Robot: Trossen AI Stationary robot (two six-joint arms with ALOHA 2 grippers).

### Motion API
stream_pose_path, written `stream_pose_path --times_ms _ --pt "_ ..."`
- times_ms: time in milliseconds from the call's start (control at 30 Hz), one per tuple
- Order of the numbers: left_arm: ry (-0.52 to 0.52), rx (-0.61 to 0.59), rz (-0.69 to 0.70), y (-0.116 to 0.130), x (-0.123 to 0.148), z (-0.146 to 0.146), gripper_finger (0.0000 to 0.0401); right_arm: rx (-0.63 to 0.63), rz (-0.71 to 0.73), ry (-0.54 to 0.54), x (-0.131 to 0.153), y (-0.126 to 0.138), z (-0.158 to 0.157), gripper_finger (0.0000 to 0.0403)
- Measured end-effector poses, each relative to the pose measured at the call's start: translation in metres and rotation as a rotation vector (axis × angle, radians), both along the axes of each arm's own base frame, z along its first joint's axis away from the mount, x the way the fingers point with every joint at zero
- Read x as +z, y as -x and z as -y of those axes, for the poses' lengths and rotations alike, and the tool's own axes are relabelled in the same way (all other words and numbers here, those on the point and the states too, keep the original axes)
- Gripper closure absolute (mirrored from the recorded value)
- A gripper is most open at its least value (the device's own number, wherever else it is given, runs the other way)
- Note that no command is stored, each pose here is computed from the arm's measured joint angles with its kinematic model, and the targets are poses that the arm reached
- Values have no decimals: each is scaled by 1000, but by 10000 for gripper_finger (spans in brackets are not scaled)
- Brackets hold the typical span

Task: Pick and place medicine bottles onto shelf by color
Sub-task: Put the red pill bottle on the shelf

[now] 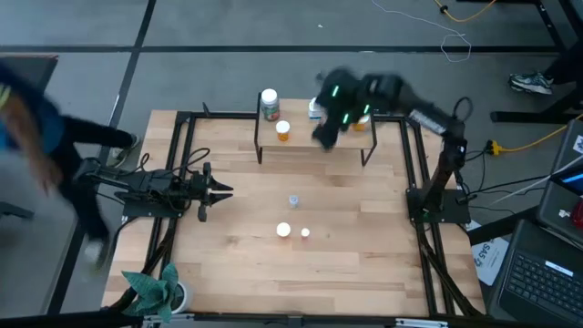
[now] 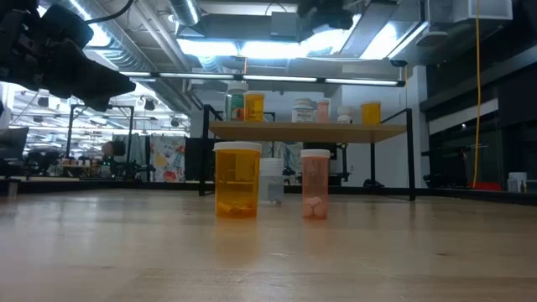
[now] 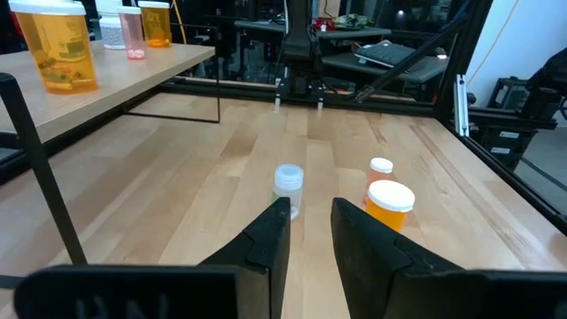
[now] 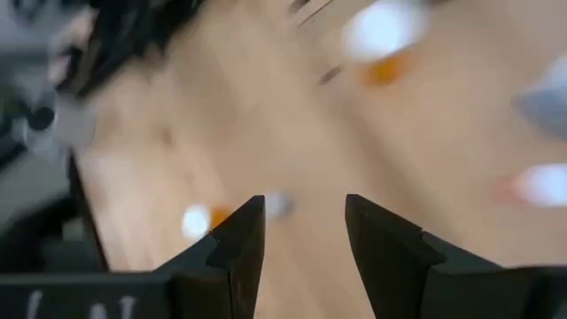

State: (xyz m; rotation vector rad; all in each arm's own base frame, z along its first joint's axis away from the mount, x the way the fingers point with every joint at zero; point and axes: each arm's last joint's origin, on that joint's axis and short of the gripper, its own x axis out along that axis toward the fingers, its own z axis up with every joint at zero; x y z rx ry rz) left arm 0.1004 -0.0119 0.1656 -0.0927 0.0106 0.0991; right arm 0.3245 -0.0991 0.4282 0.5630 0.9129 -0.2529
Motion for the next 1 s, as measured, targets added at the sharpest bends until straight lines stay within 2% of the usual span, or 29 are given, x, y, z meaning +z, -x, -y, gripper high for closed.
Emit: stream_pose_path --times_ms 167,300,500,633,733,867,1000 --pt "-2 0 0 0 0 0 321 171 -41 51 -40 -36 -87 242" --pt "-2 0 0 0 0 0 321 321 45 93 -81 -55 -152 242" --pt "-2 0 0 0 0 0 321 495 189 90 -147 -57 -222 242" --pt "-2 -1 0 0 0 0 321 570 164 129 -188 -43 -240 242" --pt "-2 0 0 0 0 0 321 517 94 212 -210 -33 -240 242" --pt "-2 0 0 0 0 0 321 427 67 319 -219 -30 -235 242" --pt "-1 0 0 0 0 0 321 429 51 348 -220 -30 -230 242"
